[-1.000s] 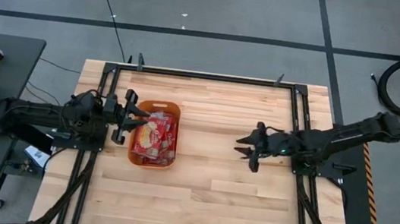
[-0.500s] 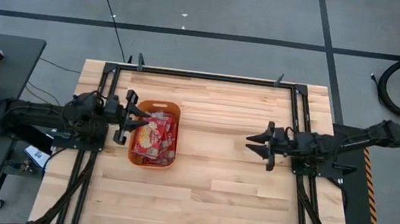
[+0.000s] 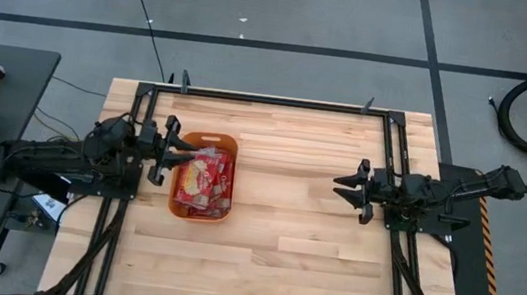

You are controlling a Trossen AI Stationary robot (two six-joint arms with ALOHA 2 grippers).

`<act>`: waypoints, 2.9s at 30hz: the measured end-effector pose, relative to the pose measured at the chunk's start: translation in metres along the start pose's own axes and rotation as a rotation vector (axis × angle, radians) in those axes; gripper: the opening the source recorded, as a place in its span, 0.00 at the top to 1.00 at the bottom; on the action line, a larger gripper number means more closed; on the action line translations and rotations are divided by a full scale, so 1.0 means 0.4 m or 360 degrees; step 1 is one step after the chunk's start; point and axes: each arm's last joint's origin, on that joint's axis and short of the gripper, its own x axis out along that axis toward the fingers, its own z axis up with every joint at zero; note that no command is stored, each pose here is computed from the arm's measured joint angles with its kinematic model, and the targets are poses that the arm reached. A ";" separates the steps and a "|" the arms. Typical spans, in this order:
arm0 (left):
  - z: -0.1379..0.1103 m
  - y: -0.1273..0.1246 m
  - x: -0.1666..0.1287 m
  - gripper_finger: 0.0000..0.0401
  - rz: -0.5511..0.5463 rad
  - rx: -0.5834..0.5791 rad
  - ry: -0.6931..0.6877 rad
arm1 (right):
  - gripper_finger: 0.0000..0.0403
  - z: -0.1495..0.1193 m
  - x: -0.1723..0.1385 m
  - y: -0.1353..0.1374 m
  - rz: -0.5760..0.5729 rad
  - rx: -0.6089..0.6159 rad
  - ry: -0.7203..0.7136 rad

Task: Sort popcorn bags into baskets
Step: Return to Home Position

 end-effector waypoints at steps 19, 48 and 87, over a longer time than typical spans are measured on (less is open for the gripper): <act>-0.087 0.026 -0.047 0.74 0.0183 0.0027 -0.0181 | 0.64 0.004 -0.009 0.000 0.0072 -0.0108 -0.0171; -0.144 -0.005 -0.109 0.74 0.0280 0.0065 0.0165 | 0.64 0.009 -0.010 0.010 0.0250 -0.0090 -0.0177; -0.125 -0.016 -0.108 0.74 0.0232 0.0032 0.0035 | 0.64 0.003 -0.009 -0.009 -0.0132 -0.0042 -0.0188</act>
